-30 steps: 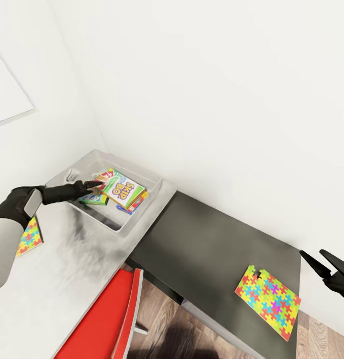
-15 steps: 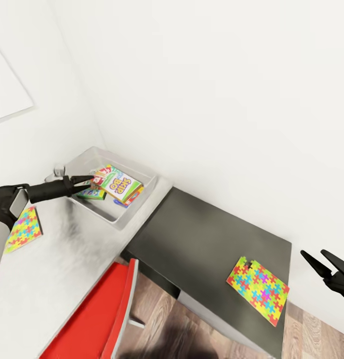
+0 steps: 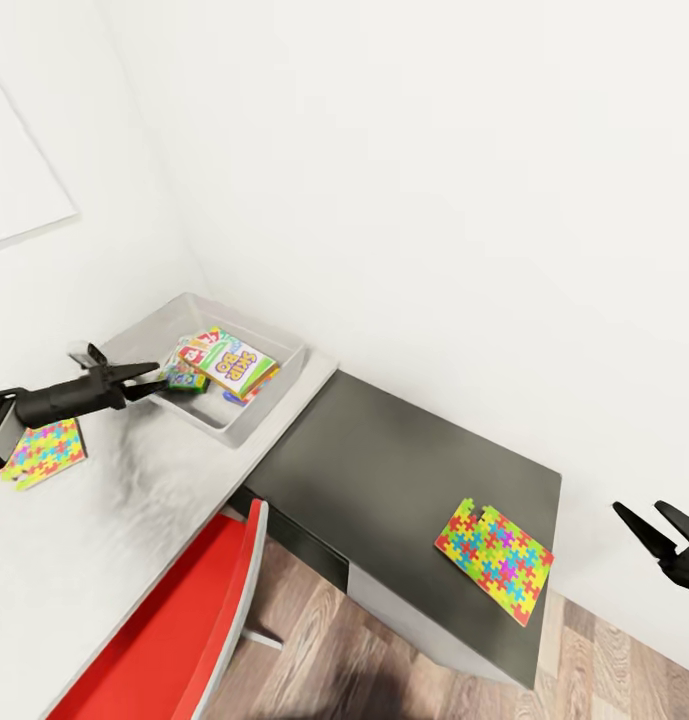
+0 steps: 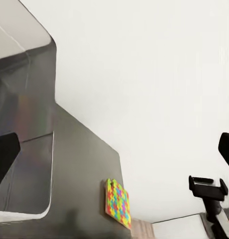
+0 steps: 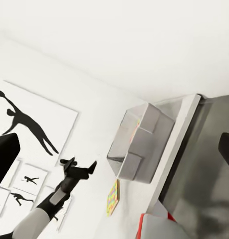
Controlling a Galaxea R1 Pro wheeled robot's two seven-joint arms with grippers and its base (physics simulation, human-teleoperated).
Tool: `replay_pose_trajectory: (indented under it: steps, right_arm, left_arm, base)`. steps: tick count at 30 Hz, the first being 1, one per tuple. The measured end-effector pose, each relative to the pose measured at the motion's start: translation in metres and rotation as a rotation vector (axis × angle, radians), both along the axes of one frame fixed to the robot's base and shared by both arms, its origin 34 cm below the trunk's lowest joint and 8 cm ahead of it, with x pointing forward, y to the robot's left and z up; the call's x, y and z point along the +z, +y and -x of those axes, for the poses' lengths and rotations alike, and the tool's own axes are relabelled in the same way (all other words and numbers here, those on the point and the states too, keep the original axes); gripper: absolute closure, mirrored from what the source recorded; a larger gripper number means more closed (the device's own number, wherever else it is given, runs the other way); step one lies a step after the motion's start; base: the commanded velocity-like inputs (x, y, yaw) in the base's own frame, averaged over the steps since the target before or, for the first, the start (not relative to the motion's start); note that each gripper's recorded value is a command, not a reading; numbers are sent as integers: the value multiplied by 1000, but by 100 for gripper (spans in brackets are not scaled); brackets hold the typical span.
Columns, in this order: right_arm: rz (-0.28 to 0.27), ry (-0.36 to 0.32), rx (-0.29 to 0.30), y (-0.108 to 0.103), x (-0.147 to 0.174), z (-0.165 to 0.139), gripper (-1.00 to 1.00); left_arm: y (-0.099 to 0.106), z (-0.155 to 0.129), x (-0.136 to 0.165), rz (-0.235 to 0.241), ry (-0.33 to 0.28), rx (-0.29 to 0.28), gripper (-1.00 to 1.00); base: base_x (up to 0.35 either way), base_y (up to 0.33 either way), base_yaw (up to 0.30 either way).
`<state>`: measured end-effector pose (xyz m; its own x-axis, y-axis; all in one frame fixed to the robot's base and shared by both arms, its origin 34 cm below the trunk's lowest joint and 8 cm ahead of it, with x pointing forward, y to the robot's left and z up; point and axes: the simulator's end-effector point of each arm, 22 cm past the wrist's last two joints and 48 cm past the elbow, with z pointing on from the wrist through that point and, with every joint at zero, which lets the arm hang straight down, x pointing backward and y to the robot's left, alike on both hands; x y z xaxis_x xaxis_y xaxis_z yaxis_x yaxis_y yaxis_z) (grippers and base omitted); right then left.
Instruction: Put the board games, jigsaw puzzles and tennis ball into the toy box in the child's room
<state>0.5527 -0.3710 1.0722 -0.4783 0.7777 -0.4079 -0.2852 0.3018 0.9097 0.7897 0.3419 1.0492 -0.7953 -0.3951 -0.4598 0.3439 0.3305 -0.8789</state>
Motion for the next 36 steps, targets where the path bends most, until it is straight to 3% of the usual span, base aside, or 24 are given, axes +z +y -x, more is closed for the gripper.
replay_pose_trajectory:
  steps: [1,12,25,36]
  right_arm:
    - [6,-8,-9,-2,1,0,-100]
    - [49,-101,-60,-9,15,1,-100]
    - [25,-135,-99,-5,18,4,-100]
    - [37,-164,-121,-9,23,5,-100]
  left_arm:
    - [1,8,-3,16,6,-9,-100]
    - [2,78,-66,-23,118,-27,-100]
    - [-6,83,-57,-18,108,-43,-100]
    - [-8,82,-42,-15,104,-49,-100]
  base:
    - [-3,-2,0]
    - [-1,-1,0]
    - [0,-18,-1]
    - [0,0,-50]
